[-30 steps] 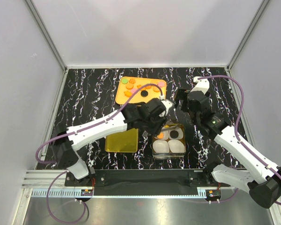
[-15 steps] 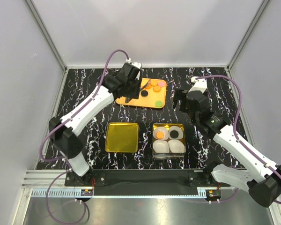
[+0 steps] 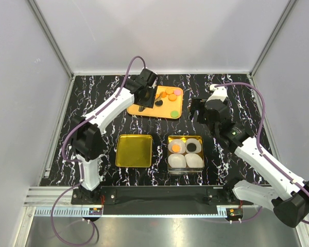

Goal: Pack the cookies

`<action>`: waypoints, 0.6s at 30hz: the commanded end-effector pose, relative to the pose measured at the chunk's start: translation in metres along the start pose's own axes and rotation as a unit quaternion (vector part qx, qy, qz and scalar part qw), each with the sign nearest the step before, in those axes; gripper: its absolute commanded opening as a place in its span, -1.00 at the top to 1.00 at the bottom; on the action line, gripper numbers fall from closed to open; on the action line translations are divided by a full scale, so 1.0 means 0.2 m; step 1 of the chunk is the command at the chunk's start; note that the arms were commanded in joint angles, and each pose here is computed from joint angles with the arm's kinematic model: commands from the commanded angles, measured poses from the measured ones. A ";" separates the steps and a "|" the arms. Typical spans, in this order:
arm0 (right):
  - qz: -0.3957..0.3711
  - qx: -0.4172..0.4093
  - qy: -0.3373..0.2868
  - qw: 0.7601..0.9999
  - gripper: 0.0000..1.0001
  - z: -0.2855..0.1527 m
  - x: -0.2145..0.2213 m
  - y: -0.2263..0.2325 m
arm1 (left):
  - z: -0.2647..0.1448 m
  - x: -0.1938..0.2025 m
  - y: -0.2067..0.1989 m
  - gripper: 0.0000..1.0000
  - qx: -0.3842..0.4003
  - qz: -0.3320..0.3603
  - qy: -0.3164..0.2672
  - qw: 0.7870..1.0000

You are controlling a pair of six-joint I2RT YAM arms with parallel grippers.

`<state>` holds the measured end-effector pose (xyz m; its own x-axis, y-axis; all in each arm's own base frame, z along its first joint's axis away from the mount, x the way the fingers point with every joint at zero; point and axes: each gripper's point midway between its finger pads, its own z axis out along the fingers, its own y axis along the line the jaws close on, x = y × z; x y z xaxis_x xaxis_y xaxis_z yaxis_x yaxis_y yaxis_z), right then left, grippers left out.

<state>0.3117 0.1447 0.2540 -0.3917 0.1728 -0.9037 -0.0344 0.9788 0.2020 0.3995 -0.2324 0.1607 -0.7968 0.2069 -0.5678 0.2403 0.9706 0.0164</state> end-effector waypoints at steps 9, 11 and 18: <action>0.011 -0.011 -0.026 1.000 -0.99 -0.01 -0.08 0.03 | 0.07 -0.08 -0.09 0.01 0.034 0.005 -0.016 0.999; 0.010 -0.011 -0.026 1.000 -0.99 -0.01 -0.08 0.03 | 0.09 -0.07 -0.10 0.01 0.040 0.009 -0.009 0.999; 0.009 -0.009 -0.028 1.000 -0.99 -0.02 -0.07 0.02 | 0.12 -0.02 -0.12 0.02 0.046 0.008 0.003 0.999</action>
<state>0.3115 0.1445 0.2530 -0.3932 0.1712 -0.9034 -0.0339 0.9791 0.2003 0.4009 -0.2465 0.1296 -0.8271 0.2328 -0.5116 0.2778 0.9606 -0.0121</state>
